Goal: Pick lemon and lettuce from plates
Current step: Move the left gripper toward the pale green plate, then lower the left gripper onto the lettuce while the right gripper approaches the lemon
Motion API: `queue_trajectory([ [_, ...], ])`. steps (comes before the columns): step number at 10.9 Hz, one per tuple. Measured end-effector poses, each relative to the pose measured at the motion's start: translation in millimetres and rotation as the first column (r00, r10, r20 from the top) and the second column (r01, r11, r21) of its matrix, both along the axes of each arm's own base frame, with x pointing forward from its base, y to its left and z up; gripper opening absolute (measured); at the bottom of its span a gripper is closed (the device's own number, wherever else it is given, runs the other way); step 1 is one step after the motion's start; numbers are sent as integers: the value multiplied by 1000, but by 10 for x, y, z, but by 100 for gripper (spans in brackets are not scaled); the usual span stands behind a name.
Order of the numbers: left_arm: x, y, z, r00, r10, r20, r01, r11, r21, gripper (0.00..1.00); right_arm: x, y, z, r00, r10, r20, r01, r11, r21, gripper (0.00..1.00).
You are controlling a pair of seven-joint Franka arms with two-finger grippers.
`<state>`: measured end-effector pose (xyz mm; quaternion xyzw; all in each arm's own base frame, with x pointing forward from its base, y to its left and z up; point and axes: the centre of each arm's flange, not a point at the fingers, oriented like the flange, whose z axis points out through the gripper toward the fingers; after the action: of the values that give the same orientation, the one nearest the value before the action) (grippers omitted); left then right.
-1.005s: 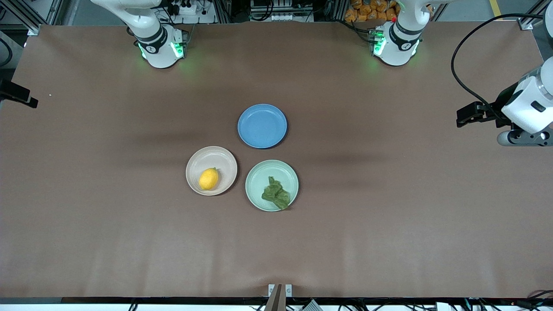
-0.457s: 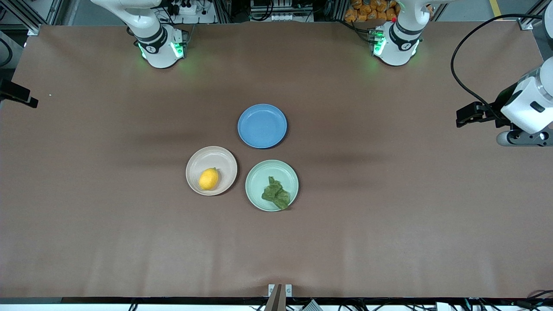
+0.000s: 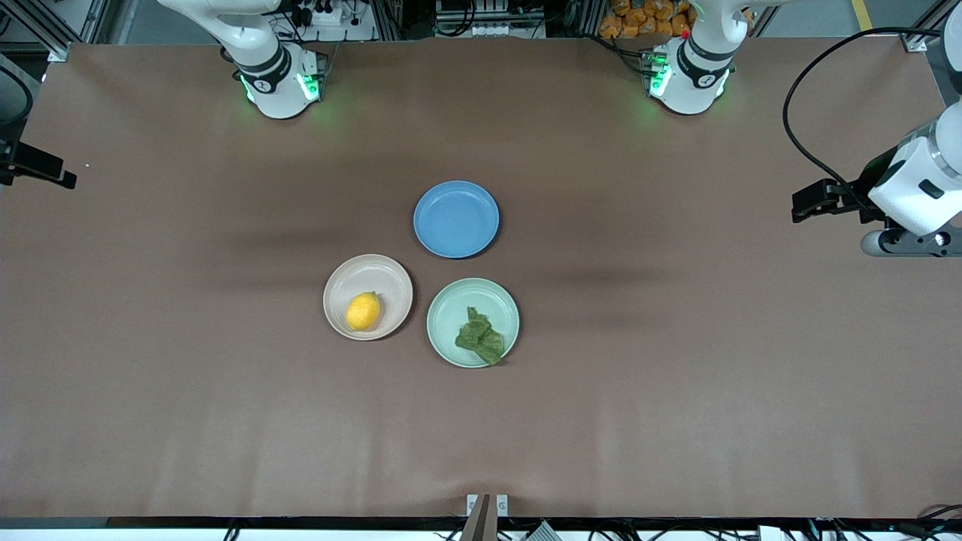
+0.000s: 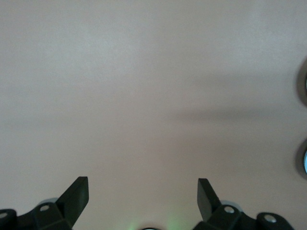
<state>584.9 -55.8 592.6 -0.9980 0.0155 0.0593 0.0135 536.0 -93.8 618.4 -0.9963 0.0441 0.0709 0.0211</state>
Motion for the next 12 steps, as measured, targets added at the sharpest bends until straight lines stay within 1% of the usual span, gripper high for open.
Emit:
queue_trajectory([
  [3, 64, -96, -138, 1000, -16, -12, 16, 1000, -2, 100, 7, -3, -162, 1000, -1, -22, 1, 1000, 4, 100],
  [4, 94, -186, -243, 999, -29, -28, 29, 1000, -3, 100, 20, -5, -244, 1000, -2, -25, 2, 1000, 4, 100],
  [7, 206, -633, -615, 997, -53, -56, 53, 999, -3, 100, 53, -2, -419, 1000, -2, -25, 2, 1000, 4, 100],
  [9, 245, -1018, -868, 997, -38, -66, 37, 999, -7, 100, 72, 11, -507, 1000, -3, -22, 3, 1000, 4, 100],
  [11, 294, -1306, -1215, 995, -12, -97, 10, 1000, -13, 100, 98, 63, -627, 1000, -15, -20, 15, 1000, 0, 100],
  [12, 315, -1476, -1394, 995, 5, -102, -6, 1000, -12, 100, 121, 142, -694, 1000, -24, -16, 24, 1000, -5, 100],
])
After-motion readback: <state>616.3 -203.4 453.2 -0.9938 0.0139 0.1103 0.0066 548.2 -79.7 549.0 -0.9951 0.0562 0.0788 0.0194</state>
